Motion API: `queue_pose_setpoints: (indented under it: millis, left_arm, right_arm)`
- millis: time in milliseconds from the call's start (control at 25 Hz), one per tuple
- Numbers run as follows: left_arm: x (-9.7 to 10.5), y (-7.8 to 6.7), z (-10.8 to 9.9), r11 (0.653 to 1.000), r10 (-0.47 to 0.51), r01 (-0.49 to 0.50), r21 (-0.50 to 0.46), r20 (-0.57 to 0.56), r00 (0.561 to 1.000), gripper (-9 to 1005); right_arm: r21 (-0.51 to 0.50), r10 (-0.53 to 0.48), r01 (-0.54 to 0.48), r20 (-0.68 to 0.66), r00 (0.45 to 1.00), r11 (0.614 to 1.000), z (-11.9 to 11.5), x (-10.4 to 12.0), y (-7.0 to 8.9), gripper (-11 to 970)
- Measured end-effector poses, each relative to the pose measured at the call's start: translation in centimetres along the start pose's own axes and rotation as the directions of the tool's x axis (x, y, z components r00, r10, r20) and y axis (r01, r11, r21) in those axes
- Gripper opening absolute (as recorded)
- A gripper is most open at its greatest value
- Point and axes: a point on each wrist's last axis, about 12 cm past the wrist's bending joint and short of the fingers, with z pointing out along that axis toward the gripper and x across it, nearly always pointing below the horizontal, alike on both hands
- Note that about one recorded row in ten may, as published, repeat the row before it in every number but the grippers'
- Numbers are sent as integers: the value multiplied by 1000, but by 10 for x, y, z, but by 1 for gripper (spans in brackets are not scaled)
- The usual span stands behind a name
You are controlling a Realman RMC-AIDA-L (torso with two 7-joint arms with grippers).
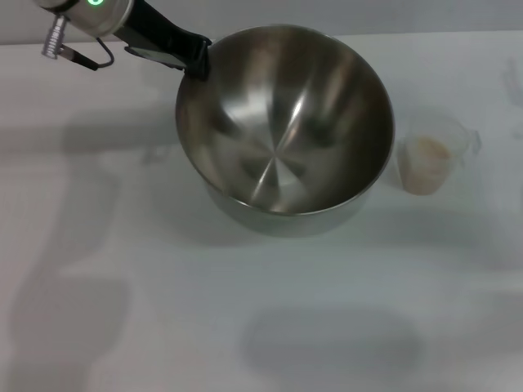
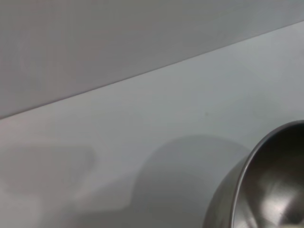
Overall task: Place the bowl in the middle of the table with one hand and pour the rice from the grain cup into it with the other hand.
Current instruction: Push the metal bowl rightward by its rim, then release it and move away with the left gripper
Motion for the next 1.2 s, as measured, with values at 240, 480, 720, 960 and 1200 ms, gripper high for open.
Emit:
queue_pose_setpoints:
  millis: [240, 480, 720, 960, 1200]
  left_arm:
    - [2, -2, 16, 999, -13, 13, 39, -6, 1000, 47]
    - [5, -1, 27, 999, -21, 22, 45, -21, 1000, 47]
    - [7, -1, 34, 999, -15, 16, 34, -20, 1000, 47]
    - [10, 1, 42, 1000, -15, 16, 18, -24, 1000, 48]
    - [13, 2, 45, 1000, -8, 8, 7, -26, 1000, 48]
  right_arm:
    - [1, 0, 0, 0, 1000, 1000, 0, 0, 0, 740]
    - [0, -2, 2, 1, 1000, 1000, 0, 0, 0, 740]
    - [0, -2, 2, 2, 1000, 1000, 0, 0, 0, 740]
    - [1, -4, 4, 0, 1000, 1000, 0, 0, -1, 740]
    - [4, -6, 6, -4, 1000, 1000, -2, 0, -2, 740]
